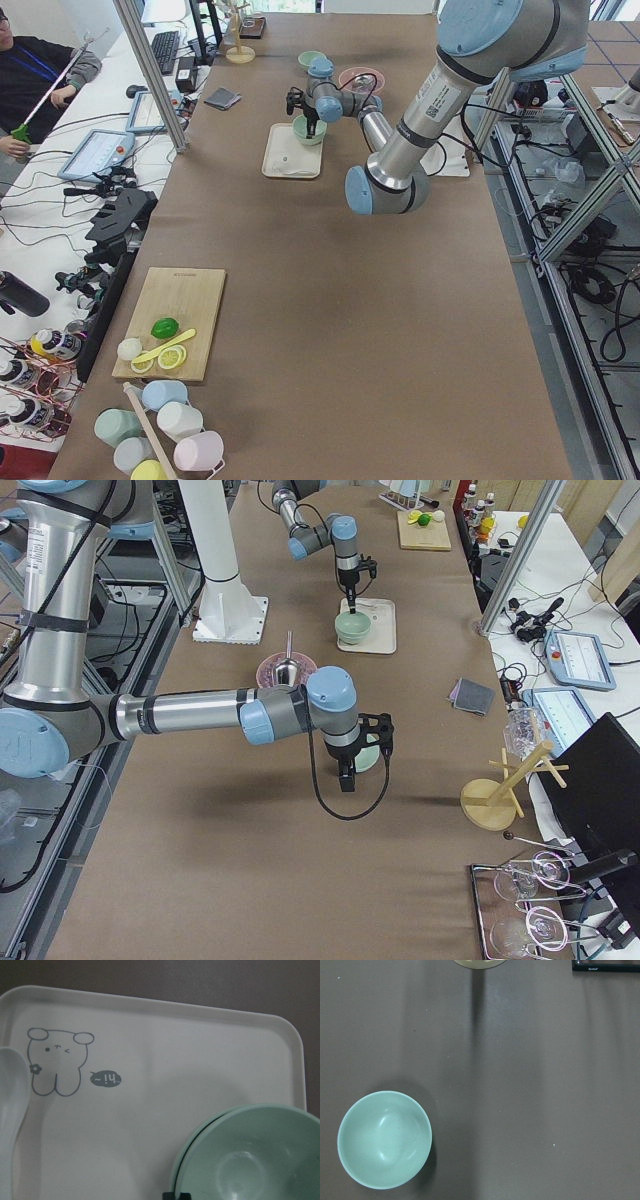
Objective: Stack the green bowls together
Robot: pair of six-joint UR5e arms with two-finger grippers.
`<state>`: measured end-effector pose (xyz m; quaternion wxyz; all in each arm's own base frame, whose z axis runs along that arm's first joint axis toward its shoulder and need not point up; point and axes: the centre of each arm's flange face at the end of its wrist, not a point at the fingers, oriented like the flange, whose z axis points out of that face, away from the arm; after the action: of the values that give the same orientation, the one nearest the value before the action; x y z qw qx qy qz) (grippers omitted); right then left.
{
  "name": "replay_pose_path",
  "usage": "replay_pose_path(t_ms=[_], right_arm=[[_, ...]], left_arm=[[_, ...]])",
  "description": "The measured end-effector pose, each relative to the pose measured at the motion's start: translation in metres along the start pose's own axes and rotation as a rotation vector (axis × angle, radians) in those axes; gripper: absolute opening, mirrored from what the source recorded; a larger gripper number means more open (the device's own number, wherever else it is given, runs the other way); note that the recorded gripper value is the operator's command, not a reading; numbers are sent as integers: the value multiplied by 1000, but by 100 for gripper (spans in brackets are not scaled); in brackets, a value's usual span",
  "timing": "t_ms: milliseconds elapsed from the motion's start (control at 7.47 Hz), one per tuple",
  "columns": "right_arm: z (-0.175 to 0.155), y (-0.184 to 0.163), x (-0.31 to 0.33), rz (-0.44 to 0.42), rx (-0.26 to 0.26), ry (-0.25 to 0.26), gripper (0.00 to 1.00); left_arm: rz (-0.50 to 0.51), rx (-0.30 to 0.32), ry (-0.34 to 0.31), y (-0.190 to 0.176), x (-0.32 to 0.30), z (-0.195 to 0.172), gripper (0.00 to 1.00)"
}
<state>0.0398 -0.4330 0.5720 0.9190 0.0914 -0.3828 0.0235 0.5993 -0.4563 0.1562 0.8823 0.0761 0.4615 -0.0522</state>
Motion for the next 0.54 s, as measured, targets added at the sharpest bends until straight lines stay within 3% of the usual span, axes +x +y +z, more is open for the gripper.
replay_pose_path(t_ms=[535], right_arm=[[1,2,1,3,-2,1,100]], left_arm=[[3,0,1,0,0,-1,0]])
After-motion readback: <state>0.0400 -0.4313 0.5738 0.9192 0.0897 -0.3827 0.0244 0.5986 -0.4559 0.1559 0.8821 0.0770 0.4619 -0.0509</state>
